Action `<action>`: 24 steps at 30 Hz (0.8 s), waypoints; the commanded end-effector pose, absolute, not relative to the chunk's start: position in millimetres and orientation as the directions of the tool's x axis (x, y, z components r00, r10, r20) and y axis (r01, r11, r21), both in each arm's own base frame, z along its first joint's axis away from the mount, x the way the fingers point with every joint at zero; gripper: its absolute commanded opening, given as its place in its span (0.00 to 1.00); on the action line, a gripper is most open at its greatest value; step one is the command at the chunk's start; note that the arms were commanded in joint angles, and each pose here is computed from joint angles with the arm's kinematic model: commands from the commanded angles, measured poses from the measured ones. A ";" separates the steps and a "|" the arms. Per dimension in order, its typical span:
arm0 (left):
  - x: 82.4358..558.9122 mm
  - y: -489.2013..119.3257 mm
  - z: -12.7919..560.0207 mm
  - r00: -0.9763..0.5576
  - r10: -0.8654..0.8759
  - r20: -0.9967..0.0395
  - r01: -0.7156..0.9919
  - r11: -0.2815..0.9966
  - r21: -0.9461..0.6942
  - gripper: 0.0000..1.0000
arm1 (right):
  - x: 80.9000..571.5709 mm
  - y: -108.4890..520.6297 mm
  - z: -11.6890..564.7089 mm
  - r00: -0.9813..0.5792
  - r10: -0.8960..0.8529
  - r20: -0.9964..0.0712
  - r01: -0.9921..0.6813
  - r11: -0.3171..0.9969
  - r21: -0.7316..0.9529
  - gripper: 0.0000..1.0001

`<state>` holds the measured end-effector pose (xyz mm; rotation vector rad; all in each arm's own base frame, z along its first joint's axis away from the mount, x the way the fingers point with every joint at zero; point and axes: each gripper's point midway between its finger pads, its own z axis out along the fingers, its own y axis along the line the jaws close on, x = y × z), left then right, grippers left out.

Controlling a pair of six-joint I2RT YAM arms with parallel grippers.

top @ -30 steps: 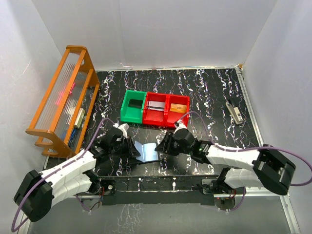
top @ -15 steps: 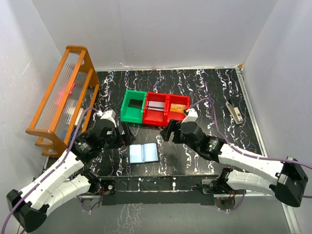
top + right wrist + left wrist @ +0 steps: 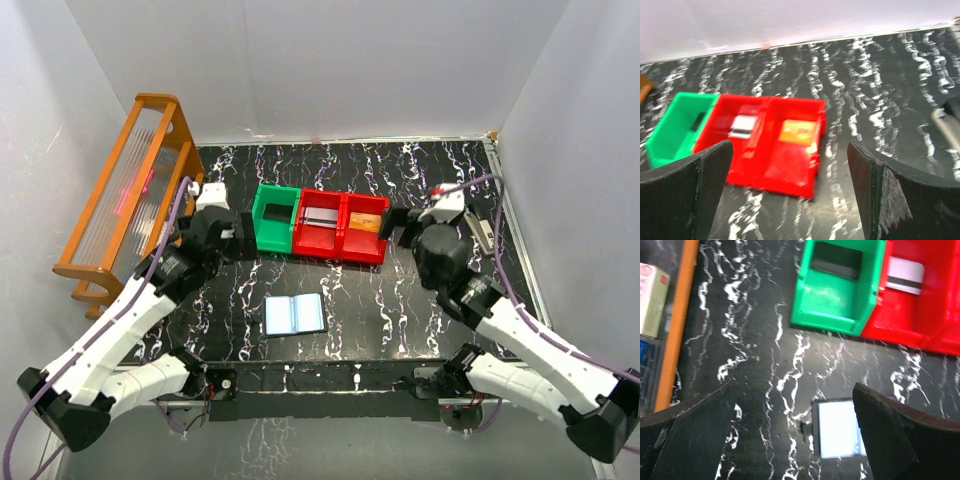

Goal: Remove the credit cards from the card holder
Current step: Reset both arms

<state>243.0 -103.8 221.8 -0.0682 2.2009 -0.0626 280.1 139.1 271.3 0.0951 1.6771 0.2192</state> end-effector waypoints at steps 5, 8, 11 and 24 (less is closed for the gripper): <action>282.9 -51.2 262.7 -0.541 -0.157 -0.826 -0.197 0.979 -0.057 0.99 | 321.7 88.6 342.2 -0.113 0.231 -0.966 -0.085 0.967 0.241 0.98; 285.8 -48.4 286.8 -0.477 -0.245 -0.844 -0.262 0.956 -0.130 0.98 | 307.8 100.7 384.2 -0.054 0.232 -0.971 -0.203 0.950 0.238 0.98; 284.4 -42.1 309.6 -0.419 -0.309 -0.854 -0.320 0.930 -0.180 0.99 | 310.4 112.1 396.3 -0.110 0.201 -0.973 -0.248 0.943 0.222 0.98; 287.0 -38.3 351.5 -0.314 -0.302 -0.900 -0.285 0.934 -0.214 0.99 | 328.6 119.0 411.7 -0.119 0.164 -0.979 -0.255 0.948 0.189 0.98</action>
